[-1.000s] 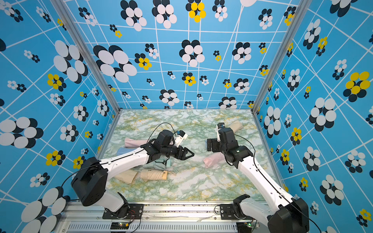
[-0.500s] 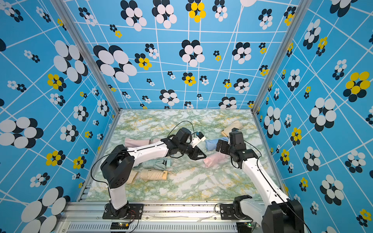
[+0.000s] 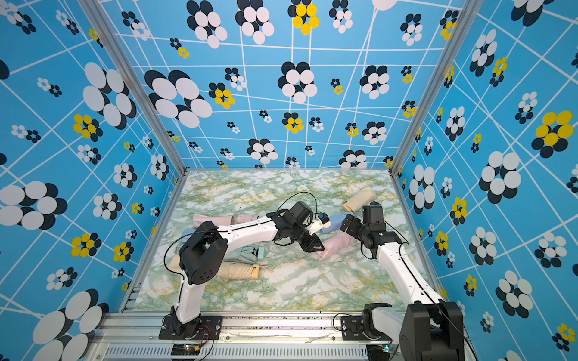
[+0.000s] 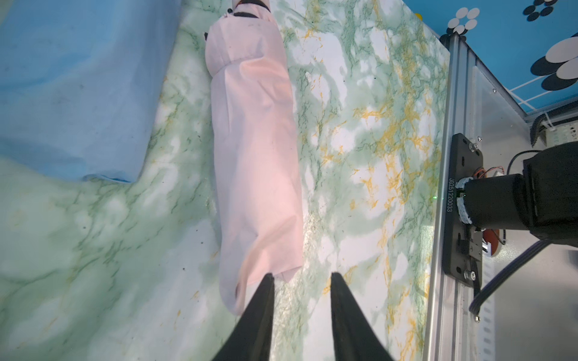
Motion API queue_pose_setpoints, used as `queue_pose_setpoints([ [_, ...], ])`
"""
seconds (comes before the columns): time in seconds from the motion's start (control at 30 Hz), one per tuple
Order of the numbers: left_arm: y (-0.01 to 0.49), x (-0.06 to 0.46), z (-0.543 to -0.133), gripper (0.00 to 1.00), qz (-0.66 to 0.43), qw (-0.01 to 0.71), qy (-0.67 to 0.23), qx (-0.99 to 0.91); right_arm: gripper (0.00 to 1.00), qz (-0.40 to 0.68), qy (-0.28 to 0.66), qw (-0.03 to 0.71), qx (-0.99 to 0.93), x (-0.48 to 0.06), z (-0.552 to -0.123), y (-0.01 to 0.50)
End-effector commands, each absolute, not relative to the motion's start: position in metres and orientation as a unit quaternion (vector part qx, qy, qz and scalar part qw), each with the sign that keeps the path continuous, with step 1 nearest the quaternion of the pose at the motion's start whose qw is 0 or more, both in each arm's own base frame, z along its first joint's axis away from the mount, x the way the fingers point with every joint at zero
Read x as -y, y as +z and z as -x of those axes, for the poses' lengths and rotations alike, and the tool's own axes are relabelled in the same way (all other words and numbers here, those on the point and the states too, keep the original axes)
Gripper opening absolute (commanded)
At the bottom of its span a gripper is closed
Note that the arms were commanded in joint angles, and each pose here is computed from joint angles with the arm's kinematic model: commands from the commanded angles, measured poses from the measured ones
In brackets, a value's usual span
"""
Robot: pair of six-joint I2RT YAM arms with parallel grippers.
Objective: Take umbrellas out of sleeves
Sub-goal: Move the umbrella to the center of the board.
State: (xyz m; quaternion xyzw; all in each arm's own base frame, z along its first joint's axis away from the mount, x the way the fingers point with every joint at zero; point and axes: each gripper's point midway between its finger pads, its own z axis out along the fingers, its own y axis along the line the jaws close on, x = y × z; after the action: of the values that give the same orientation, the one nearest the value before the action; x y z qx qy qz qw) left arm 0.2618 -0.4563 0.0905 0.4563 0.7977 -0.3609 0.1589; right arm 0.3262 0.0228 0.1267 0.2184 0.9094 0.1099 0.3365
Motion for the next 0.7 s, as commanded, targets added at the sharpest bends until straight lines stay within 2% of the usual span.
queue_pose_setpoints([
  [0.0, 0.078, 0.454, -0.261, 0.33, -0.474, 0.147, -0.334, -0.802, 0.99, -0.256, 0.106, 0.334, -0.901, -0.016, -0.327, 0.119],
  [0.47, 0.056, 0.456, -0.265, 0.29, -0.469, 0.137, -0.316, -0.813, 0.95, -0.364, 0.075, 0.297, -0.88, 0.002, -0.322, 0.096],
  [0.67, 0.078, 0.451, -0.273, 0.35, -0.469, 0.173, -0.303, -0.812, 0.93, -0.377, 0.071, 0.288, -0.877, 0.003, -0.324, 0.089],
])
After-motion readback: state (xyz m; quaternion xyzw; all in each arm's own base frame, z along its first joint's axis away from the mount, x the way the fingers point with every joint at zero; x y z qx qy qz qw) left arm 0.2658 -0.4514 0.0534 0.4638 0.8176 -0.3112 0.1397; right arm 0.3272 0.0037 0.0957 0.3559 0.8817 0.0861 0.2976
